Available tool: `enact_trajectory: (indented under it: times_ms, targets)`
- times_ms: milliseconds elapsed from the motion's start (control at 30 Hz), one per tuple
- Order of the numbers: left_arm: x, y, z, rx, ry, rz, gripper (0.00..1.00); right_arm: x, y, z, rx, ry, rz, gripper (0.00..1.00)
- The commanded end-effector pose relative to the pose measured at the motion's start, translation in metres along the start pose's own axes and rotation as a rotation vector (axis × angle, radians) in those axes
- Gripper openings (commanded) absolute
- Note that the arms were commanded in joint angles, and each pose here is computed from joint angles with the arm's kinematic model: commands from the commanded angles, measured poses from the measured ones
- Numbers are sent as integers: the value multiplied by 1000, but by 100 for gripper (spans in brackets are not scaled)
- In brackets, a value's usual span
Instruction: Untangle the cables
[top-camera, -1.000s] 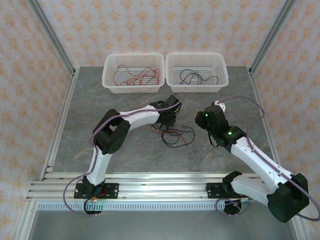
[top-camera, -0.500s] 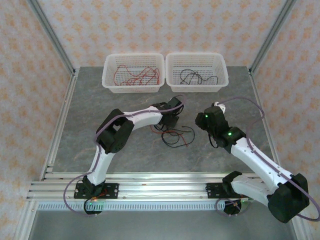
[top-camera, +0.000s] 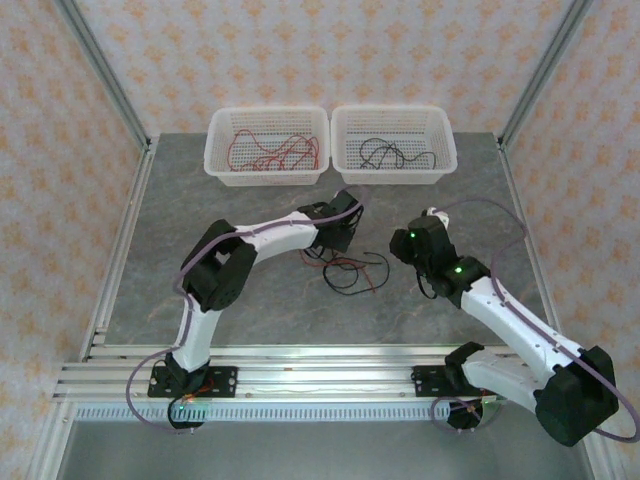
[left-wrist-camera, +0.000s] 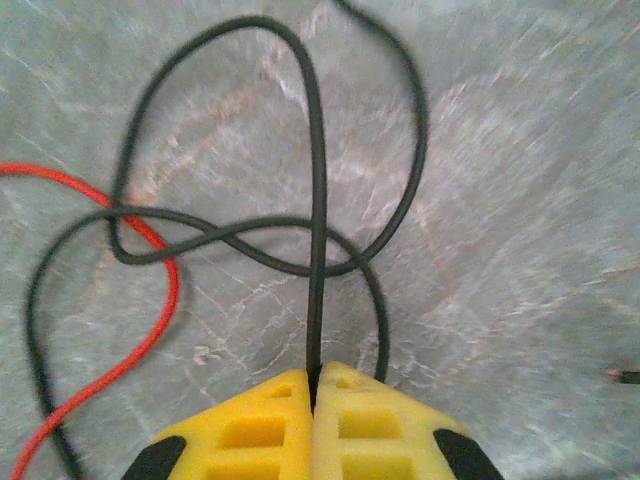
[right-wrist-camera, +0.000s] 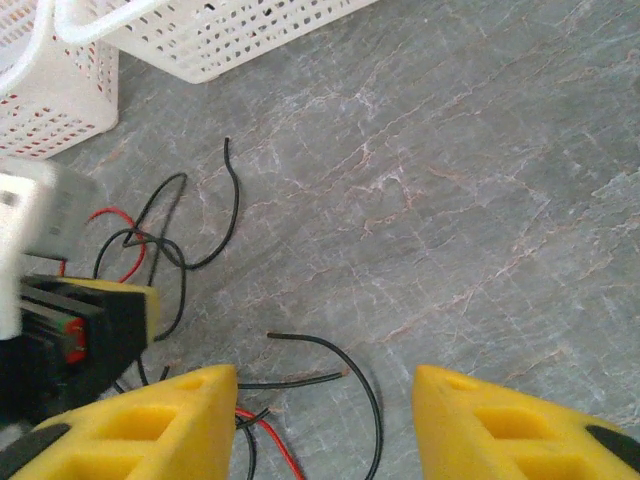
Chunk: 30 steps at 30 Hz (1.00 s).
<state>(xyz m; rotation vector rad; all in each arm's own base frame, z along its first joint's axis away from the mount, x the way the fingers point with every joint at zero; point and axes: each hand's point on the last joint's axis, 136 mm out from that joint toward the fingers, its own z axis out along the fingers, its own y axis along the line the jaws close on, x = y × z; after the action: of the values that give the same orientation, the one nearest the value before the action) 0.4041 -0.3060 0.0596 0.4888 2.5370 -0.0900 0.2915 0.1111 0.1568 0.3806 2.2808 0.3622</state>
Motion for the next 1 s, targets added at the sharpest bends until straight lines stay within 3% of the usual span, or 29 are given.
enact_trajectory:
  times_ms: [0,267,667,833,967]
  targets:
    - [-32,-3,-46,42,-108,-48,0,-1,2,0,-37,-12,28,50]
    - [-55,-16,-107,114,-197,-70,0,13,17,9,-152,44,51,55]
    - [-65,-39,-168,148,-269,-46,0,20,62,15,-388,101,97,55]
    - [-72,-43,-188,163,-309,-46,0,18,67,36,-368,112,110,55]
    - [-79,-47,-206,187,-342,-43,0,18,58,69,-268,107,118,53]
